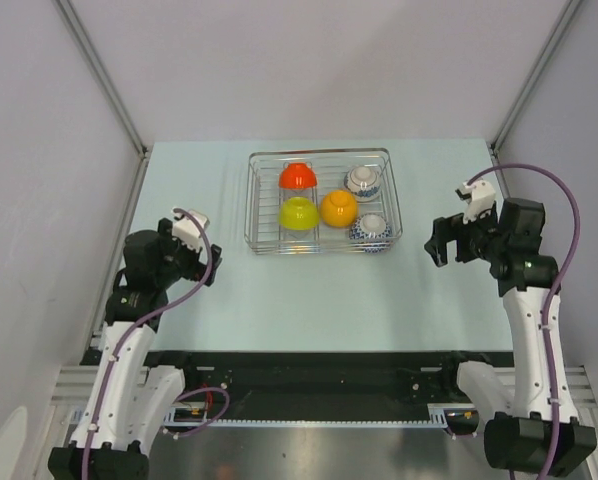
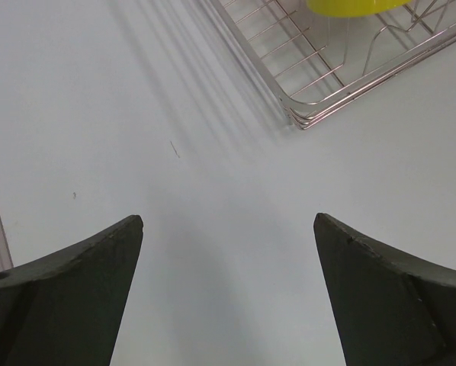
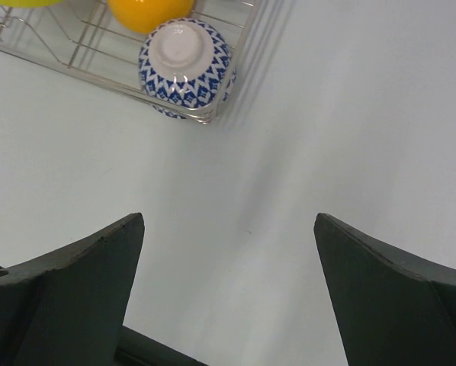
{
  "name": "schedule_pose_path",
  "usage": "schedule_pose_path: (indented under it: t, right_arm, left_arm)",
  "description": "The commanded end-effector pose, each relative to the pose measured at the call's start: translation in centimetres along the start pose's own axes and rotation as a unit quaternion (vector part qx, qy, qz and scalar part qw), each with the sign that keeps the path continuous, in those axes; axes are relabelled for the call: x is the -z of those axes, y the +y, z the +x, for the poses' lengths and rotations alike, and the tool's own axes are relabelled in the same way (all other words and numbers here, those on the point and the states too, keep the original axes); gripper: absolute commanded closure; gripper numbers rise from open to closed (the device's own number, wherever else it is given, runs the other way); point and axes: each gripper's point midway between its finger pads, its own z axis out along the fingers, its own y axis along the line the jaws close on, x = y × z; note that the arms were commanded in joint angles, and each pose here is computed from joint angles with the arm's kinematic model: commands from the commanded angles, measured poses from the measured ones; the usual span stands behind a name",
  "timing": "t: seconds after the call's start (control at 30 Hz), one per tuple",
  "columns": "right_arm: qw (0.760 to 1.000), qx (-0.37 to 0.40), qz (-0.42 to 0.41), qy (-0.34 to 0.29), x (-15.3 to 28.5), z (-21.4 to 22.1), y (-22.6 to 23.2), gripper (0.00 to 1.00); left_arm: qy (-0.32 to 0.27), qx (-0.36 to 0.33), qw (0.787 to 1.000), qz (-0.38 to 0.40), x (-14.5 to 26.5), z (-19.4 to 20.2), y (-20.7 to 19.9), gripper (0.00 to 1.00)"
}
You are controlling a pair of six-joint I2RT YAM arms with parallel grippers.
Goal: Load the bowls into the dish rack
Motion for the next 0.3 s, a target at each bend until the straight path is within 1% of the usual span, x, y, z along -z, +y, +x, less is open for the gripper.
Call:
schedule_pose_path:
  t: [0.0, 0.27]
  right_arm:
    - [0.998, 0.007, -0.028, -0.055, 1.4, -1.7, 1.6, 0.0]
    - [0.997, 0.005, -0.023, -0.076, 1.9, -2.8, 1.6, 0.0]
  left_arm:
    - [-0.011, 0.016, 1.0, -0.012, 0.3, -0.4, 0.4, 0.0]
    - [-0.017, 0.009, 1.0, -0.003, 0.5, -0.4, 0.0, 0.01]
